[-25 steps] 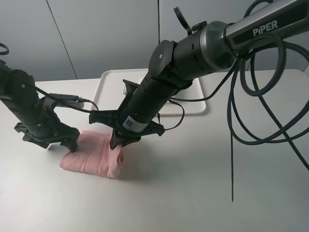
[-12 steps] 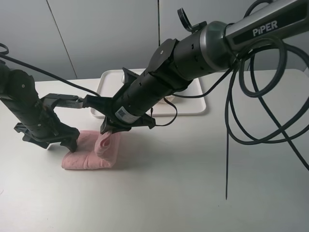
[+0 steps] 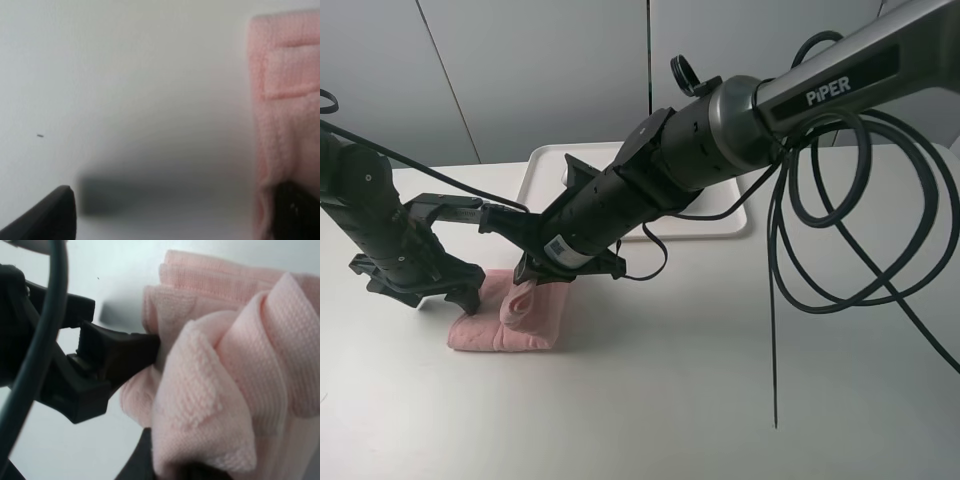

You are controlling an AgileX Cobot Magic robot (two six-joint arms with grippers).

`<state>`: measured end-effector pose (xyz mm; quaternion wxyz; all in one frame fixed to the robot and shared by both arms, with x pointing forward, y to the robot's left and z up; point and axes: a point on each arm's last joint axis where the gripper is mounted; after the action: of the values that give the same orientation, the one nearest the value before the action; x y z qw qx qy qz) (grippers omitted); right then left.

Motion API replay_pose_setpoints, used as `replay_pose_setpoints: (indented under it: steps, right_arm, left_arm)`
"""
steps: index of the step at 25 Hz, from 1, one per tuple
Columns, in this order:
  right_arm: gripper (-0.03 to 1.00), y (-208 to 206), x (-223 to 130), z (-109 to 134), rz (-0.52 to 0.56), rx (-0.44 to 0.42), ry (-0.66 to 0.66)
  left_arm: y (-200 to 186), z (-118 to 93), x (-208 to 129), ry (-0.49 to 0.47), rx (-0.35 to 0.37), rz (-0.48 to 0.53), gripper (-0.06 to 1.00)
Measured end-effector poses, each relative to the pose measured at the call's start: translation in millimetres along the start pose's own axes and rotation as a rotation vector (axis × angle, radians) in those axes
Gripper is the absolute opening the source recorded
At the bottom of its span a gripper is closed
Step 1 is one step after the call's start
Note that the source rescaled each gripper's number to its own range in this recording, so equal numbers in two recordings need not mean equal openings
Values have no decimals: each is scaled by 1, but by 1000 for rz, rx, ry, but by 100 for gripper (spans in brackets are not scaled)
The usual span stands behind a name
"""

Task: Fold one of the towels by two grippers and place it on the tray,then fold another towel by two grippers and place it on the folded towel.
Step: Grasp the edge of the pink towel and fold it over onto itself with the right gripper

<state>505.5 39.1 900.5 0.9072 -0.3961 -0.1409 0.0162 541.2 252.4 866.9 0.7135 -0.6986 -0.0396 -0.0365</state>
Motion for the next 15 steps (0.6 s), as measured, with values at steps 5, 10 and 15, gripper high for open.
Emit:
replay_pose_setpoints:
  steps: [5, 10, 15]
  right_arm:
    - [5, 6, 1, -5, -20, 0, 31]
    - [5, 8, 4, -4, -63, 16, 28]
    - [5, 14, -1, 6, -111, 8, -14]
  left_arm:
    - [0, 0, 0, 0, 0, 0, 100]
    - [0, 0, 0, 0, 0, 0, 100]
    - [0, 0, 0, 0, 0, 0, 100]
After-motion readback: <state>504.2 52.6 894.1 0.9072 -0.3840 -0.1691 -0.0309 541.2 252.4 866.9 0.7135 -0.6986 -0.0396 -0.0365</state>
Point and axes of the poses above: a point on each arm's last joint axis where the gripper is mounted, y pointing out along that axis toward the gripper, z along the wrist's bending axis when the last joint is at zero, x = y × z, and after that the axes turned 8 degrees about -y, right-handed
